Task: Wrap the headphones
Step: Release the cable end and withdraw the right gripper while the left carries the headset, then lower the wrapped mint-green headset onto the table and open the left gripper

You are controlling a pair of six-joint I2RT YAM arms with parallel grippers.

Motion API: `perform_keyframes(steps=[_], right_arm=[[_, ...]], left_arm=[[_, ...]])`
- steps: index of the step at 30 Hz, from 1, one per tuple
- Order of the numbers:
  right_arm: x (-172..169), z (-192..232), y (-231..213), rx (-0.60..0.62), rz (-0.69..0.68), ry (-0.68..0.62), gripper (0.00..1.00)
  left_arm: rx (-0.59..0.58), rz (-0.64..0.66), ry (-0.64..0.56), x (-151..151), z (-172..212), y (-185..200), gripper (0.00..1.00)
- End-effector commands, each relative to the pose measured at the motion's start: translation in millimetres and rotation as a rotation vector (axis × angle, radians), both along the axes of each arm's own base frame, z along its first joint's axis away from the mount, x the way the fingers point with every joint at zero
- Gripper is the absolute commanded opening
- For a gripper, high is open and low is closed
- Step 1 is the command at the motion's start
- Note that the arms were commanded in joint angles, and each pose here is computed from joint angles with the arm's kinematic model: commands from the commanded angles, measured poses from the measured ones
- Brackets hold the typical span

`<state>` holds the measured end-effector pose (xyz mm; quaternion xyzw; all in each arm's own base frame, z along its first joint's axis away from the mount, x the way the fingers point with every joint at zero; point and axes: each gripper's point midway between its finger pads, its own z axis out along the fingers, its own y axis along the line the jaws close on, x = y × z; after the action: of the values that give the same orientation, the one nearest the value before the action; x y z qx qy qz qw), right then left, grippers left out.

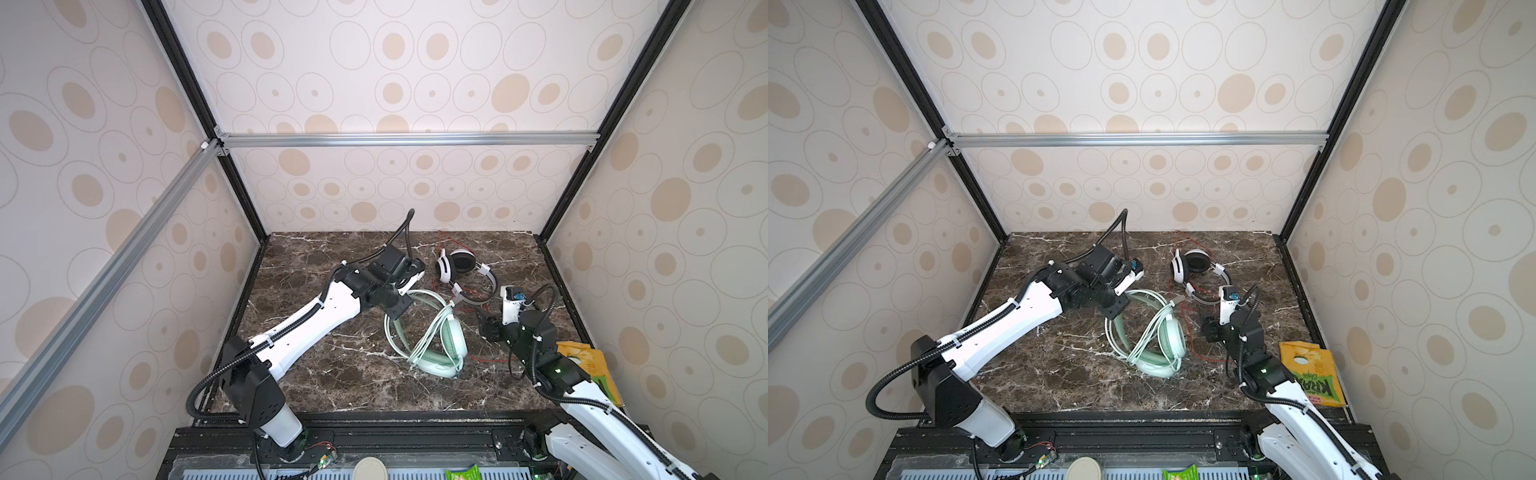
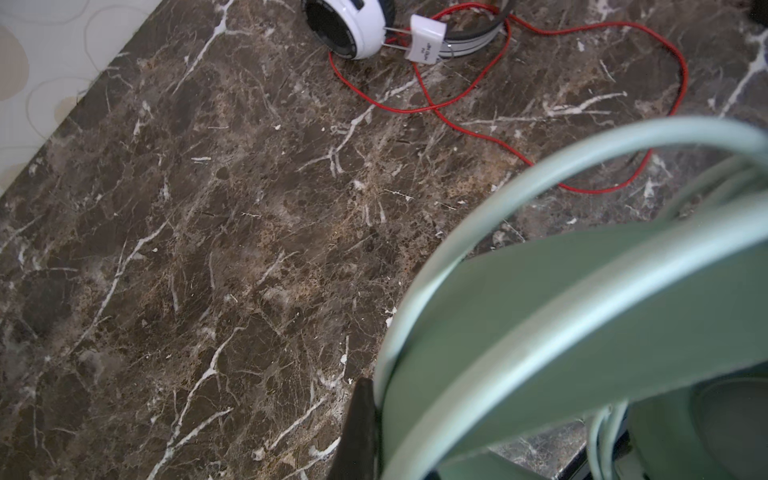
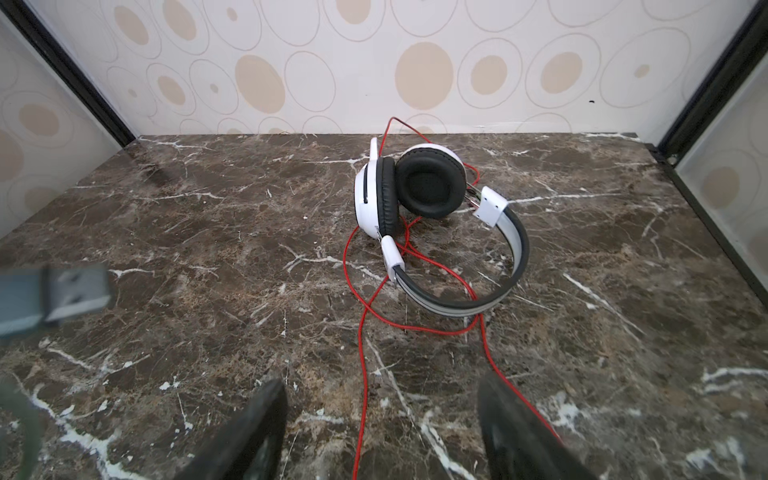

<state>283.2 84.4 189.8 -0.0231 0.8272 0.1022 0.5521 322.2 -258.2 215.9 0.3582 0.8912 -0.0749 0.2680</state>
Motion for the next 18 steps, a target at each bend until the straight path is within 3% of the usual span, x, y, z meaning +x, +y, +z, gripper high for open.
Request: perform_keyframes(steps=[1, 7, 10, 18], right_arm=[[-15, -29, -17, 0.025, -0.087, 0.092, 0.74], [-25, -53, -17, 0.083, -0.104, 0.146, 0.76], [-27, -60, -5, 0.113, -0.043, 0.161, 0.76], [-28, -57, 3, 0.121, 0.021, 0.116, 0.75]], left_arm=[[-0.154, 0.093, -0.012, 31, 27, 3, 0.0], [-0.124, 0.367, 0.041, 88, -4, 63, 0.0], [-0.135, 0.479, 0.068, 109, -22, 92, 0.0], [-0.283, 0.789, 0.145, 154, -71, 182, 0.0]])
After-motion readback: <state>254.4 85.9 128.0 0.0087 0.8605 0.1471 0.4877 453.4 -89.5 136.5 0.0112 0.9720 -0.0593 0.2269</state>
